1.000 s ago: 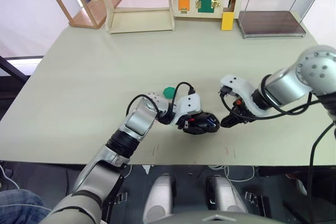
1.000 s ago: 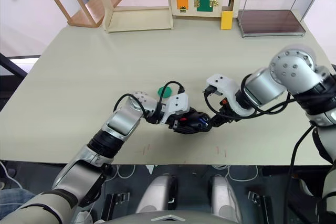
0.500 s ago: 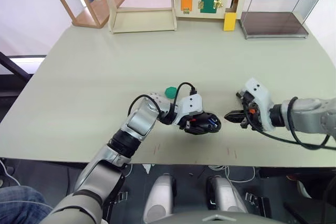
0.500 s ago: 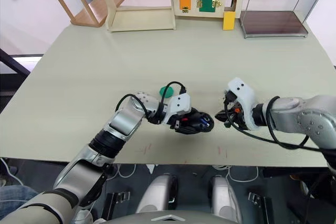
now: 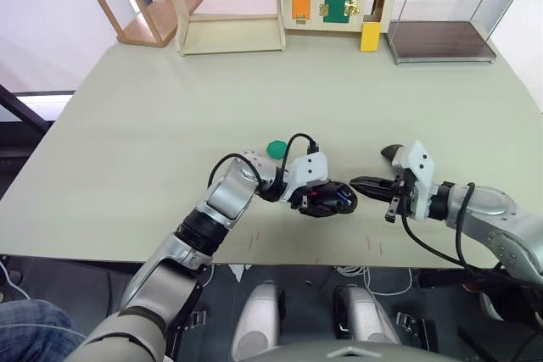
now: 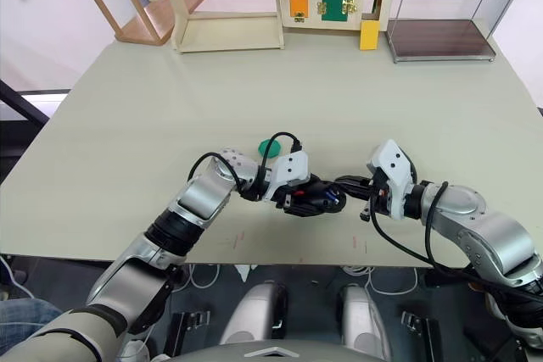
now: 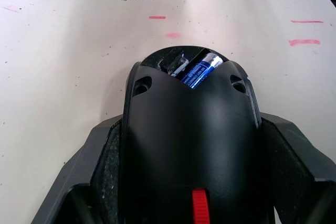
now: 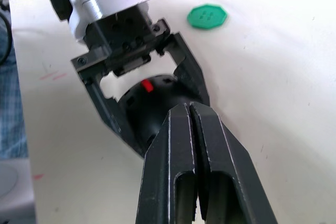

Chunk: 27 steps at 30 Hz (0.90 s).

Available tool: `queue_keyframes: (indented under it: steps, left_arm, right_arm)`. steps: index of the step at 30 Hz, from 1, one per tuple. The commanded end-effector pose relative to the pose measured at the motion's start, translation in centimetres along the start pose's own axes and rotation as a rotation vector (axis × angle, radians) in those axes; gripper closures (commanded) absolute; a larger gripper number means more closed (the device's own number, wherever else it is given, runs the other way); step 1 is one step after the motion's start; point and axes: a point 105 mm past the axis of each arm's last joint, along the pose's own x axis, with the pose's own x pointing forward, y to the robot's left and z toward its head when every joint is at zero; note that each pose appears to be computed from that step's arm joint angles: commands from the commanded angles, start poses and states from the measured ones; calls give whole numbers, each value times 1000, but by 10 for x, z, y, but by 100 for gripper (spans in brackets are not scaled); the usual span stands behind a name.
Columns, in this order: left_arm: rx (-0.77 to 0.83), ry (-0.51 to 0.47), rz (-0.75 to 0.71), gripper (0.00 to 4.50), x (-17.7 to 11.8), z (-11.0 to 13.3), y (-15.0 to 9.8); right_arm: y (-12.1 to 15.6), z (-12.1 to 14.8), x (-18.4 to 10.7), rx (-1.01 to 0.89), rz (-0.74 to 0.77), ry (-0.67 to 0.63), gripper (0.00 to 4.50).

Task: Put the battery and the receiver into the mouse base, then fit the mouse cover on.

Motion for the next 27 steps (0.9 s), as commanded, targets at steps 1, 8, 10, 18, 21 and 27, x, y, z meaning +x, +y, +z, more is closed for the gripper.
queue_keyframes:
  steps: [1,8,10,18,21,27]
  left_arm:
    - [-32,38,-33,152,8,-10,-7]
    - [-33,46,-27,152,6,-12,-3]
    - [-32,48,-27,152,6,-12,-2]
    - [-40,43,-25,152,6,-12,-4]
    - [-41,44,-24,152,6,-12,-3]
    - [-42,44,-16,152,6,-12,-2]
  right_arm:
    - [-4,2,-1,-111,-21,-83,444]
    - [-5,-14,7,-140,-14,-86,444]
    - [-5,-15,9,-140,-13,-91,444]
    - [-5,-21,15,-146,-14,-96,444]
    - [-4,-21,17,-146,-10,-96,444]
    - [-5,-26,19,-138,-7,-83,444]
